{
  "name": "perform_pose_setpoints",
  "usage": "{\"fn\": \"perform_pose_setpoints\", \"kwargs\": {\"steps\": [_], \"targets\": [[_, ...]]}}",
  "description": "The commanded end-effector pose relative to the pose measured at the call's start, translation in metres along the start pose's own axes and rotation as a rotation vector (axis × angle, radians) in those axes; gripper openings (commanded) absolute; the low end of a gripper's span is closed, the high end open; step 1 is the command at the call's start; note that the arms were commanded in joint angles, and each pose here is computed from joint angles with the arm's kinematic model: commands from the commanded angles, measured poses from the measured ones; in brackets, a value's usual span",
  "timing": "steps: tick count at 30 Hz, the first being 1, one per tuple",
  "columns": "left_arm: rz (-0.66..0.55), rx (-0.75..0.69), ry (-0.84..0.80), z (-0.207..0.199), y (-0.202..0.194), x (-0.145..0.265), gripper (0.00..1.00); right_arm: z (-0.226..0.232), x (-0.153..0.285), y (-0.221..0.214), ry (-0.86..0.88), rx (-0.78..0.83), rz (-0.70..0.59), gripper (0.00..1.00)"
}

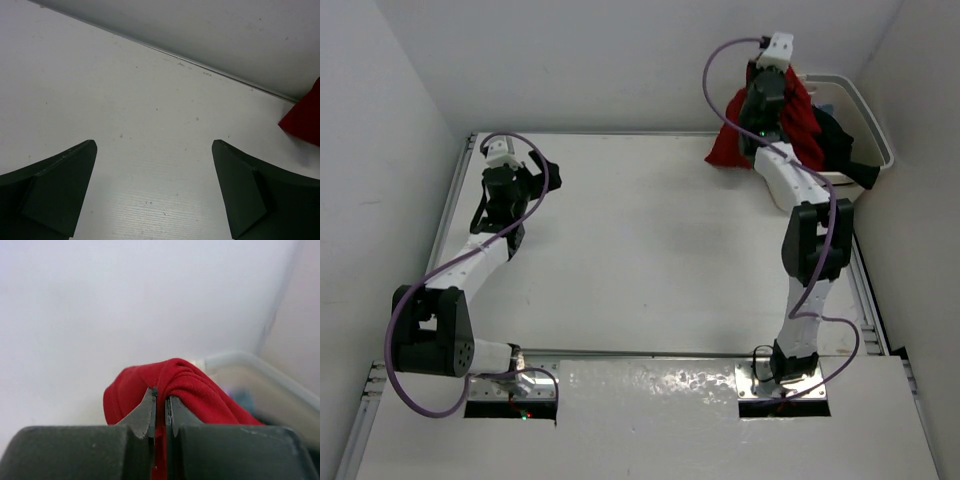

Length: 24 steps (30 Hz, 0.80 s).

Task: Fold and stack the t-shirts
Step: Grab crumpled tshirt from bin with the right arm, then move the tshirt to the center of the board

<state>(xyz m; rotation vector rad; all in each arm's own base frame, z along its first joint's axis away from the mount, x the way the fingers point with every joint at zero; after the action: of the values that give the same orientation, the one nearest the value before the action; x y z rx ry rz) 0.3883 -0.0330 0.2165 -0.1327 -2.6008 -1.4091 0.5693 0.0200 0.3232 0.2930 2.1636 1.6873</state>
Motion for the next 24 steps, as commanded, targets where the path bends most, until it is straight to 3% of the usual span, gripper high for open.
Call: {"fn": "perform_pose_setpoints", "kwargs": {"steps": [1, 2, 8, 14, 19, 22, 23, 24], "targets": [[-0.092, 0.009, -0.056, -0.019, 0.031, 0.003, 0.99, -0.020, -0.018, 0.120, -0.009, -0.046, -0.311, 0.00], [-0.095, 0.009, -0.060, -0.020, 0.032, 0.003, 1.00, -0.030, -0.020, 0.153, -0.021, -0.080, -0.382, 0.00], [-0.118, 0.014, -0.059, -0.022, 0.039, 0.005, 1.00, -0.020, -0.012, 0.227, 0.173, -0.208, -0.561, 0.00], [-0.154, 0.045, -0.045, -0.027, 0.053, 0.013, 1.00, 0.002, 0.045, 0.255, 0.598, -0.409, -0.552, 0.00], [-0.169, 0.121, 0.064, -0.019, 0.060, 0.019, 1.00, 0.037, 0.083, 0.239, 0.978, -0.528, -0.425, 0.00], [-0.149, 0.145, 0.116, -0.011, 0.054, 0.025, 1.00, 0.051, 0.106, 0.196, 1.162, -0.547, -0.294, 0.00], [-0.154, 0.152, 0.129, -0.009, 0.054, 0.028, 1.00, 0.062, 0.110, 0.150, 1.197, -0.552, -0.172, 0.00], [-0.160, 0.160, 0.136, -0.008, 0.054, 0.032, 1.00, 0.060, 0.118, 0.133, 1.221, -0.552, -0.109, 0.00]]}}
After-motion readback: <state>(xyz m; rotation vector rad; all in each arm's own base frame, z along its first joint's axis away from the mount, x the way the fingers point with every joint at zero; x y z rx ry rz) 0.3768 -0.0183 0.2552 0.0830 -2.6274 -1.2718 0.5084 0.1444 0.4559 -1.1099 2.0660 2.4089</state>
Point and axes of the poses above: each gripper's point midway between its finger pads, its own x axis back along the fingers, its own z axis along the line the jaws close on, y = z × x, the point moved 5 cm from there along x, back along the fingers, and after that the axes turned 10 degrees about x, right-handed, at the moved point
